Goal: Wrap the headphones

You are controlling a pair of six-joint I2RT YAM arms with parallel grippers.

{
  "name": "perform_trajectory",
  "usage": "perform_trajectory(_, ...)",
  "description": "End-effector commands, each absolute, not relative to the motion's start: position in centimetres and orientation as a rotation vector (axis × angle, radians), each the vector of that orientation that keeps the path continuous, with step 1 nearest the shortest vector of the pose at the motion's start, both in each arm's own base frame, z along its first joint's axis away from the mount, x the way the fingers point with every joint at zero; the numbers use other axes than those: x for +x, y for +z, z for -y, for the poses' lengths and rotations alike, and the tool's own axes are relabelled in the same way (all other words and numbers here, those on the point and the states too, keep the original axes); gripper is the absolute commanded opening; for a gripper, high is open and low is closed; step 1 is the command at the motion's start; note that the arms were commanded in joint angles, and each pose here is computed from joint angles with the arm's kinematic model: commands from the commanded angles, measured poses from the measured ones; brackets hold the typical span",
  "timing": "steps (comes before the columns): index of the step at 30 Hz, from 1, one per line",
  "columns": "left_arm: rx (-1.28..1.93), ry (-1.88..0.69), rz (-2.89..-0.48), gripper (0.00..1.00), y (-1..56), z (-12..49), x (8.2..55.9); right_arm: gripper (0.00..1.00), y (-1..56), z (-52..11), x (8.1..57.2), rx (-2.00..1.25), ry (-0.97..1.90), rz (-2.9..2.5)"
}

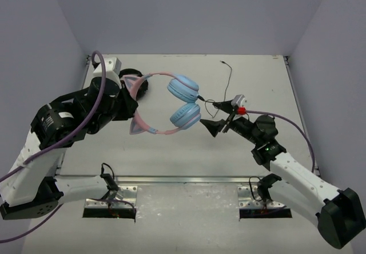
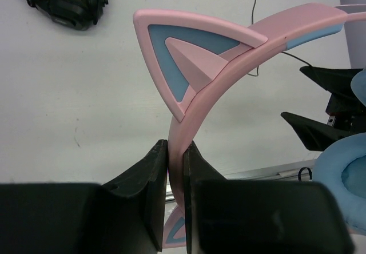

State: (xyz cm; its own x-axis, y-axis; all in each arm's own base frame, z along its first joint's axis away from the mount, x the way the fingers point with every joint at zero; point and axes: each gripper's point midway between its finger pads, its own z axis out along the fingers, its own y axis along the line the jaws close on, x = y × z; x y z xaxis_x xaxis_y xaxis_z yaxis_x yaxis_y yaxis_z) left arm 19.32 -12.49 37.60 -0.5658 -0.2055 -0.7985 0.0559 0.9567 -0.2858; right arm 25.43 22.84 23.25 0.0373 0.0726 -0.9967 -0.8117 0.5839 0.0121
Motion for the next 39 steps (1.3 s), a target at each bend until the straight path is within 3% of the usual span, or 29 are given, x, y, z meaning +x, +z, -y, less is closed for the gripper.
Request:
perform_trajectory(1, -0.197, -0.482, -2.001, 0.0, 41.9, 12.6, 19.8, 0.85, 26.3, -21.2, 25.6, -0.644, 0.651, -1.236)
perform_trajectory(7, -0.172, -0.576, -1.972, 0.0, 43.3, 13.7, 19.5, 0.85, 25.6, -20.6, 26.5, -0.632, 0.59, -1.252)
perform_trajectory(11, -0.157, -0.641, -1.945, 0.0, 44.5, 14.4, 19.3, 0.79, 26.0, -21.8, 27.7, -0.654, 0.609, -1.247)
perform_trajectory(13, -0.156, -0.659, -1.933, 0.0, 45.0, 14.5, 19.2, 0.7, 26.6, -22.9, 27.7, -0.692, 0.651, -1.229)
perform_trajectory(20, -0.122, -0.582, -1.895, 0.0, 45.1, 14.0, 20.2, 0.05, 26.9, -23.8, 27.2, -0.678, 0.747, -1.208)
perform_trajectory(21, -0.083, -0.533, -1.881, 0.0, 44.7, 13.8, 20.6, 0.01, 26.8, -23.5, 26.9, -0.669, 0.745, -1.208)
perform_trajectory(22, -0.09, -0.555, -1.799, 0.0, 46.0, 13.7, 21.0, 0.01, 27.1, -23.2, 26.6, -0.658, 0.738, -1.199)
perform_trajectory(23, -0.065, -0.484, -1.833, 0.0, 43.0, 14.0, 21.9, 0.01, 27.0, -22.4, 26.9, -0.621, 0.706, -1.218)
perform_trajectory(30, 0.01, -0.135, -1.74, 0.0, 36.6, 12.4, 25.9, 0.01, 31.4, -15.9, 24.6, -0.46, 0.457, -1.163)
perform_trajectory(35, 0.313, -0.063, -1.807, 0.0, 31.2, 16.3, 27.8, 0.02, 33.1, -16.9, 23.3, -0.614, 0.467, -1.253)
perform_trajectory(37, 0.48, -0.111, -1.879, 0.01, 28.3, 19.0, 27.7, 0.03, 30.6, -19.2, 22.6, -0.814, 0.541, -1.348)
perform_trajectory(39, 0.604, -0.182, -1.919, 0.0, 26.3, 21.1, 27.2, 0.02, 31.5, -20.4, 22.1, -0.909, 0.598, -1.383)
